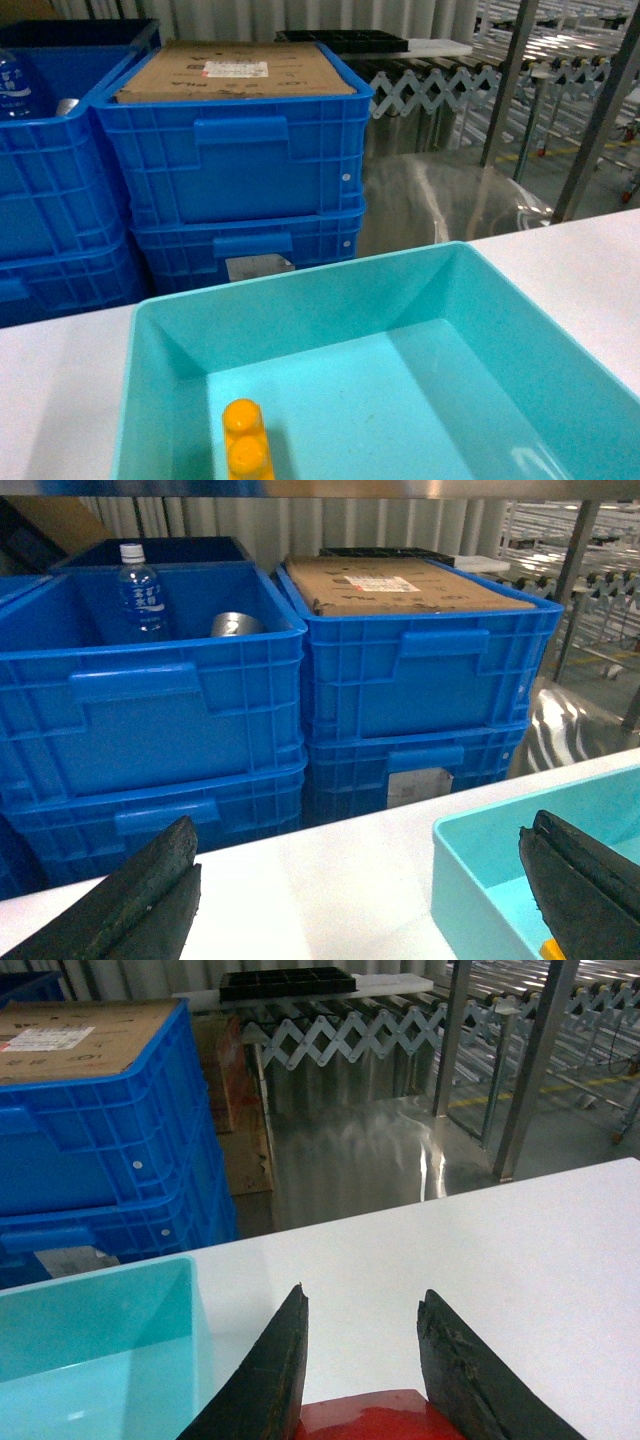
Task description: Pick red block from blue box to shelf
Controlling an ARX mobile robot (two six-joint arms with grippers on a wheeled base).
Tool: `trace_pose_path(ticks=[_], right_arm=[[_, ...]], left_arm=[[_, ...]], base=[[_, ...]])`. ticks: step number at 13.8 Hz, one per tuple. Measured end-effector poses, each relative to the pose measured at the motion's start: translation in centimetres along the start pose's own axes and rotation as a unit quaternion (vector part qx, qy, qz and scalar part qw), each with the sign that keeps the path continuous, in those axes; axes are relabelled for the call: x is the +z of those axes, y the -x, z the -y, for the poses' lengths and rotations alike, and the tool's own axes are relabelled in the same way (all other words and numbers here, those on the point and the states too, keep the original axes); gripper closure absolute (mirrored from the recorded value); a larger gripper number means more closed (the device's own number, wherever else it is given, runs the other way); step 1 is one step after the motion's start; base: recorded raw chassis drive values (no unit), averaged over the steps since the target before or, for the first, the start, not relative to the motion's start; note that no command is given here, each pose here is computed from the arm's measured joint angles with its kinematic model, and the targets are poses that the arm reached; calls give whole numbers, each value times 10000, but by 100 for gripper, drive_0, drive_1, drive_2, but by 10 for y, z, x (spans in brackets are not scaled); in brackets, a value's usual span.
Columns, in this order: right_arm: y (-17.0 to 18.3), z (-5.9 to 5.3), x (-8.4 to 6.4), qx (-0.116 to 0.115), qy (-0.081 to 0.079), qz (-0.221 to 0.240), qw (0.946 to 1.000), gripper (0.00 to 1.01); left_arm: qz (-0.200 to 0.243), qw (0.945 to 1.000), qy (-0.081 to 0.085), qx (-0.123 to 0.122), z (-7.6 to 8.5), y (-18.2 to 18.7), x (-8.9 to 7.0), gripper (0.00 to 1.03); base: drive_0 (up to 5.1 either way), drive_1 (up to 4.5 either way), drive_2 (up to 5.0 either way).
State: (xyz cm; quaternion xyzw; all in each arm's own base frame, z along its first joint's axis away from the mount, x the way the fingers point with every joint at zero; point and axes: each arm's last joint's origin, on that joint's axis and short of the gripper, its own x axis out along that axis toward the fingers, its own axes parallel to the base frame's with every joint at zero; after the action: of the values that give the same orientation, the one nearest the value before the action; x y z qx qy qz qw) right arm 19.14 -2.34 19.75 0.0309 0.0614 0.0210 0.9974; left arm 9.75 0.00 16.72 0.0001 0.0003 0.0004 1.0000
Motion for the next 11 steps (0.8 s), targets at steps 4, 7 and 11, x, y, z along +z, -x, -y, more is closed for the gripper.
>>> trace_pose_path(ticks=[4, 7, 11], right_arm=[[0, 0, 0, 0, -1, -4, 10000, 73], [0, 0, 0, 2, 0, 2, 10000, 73], [0, 0, 0, 4, 0, -2, 10000, 73]], left_arm=[[0, 10000, 0, -2, 0, 0, 0, 5], [0, 10000, 0, 2, 0, 0, 0, 5], [0, 10000, 0, 0, 0, 0, 0, 5]], base=[[-157, -157, -157], [-157, -157, -157], [-145, -145, -145]])
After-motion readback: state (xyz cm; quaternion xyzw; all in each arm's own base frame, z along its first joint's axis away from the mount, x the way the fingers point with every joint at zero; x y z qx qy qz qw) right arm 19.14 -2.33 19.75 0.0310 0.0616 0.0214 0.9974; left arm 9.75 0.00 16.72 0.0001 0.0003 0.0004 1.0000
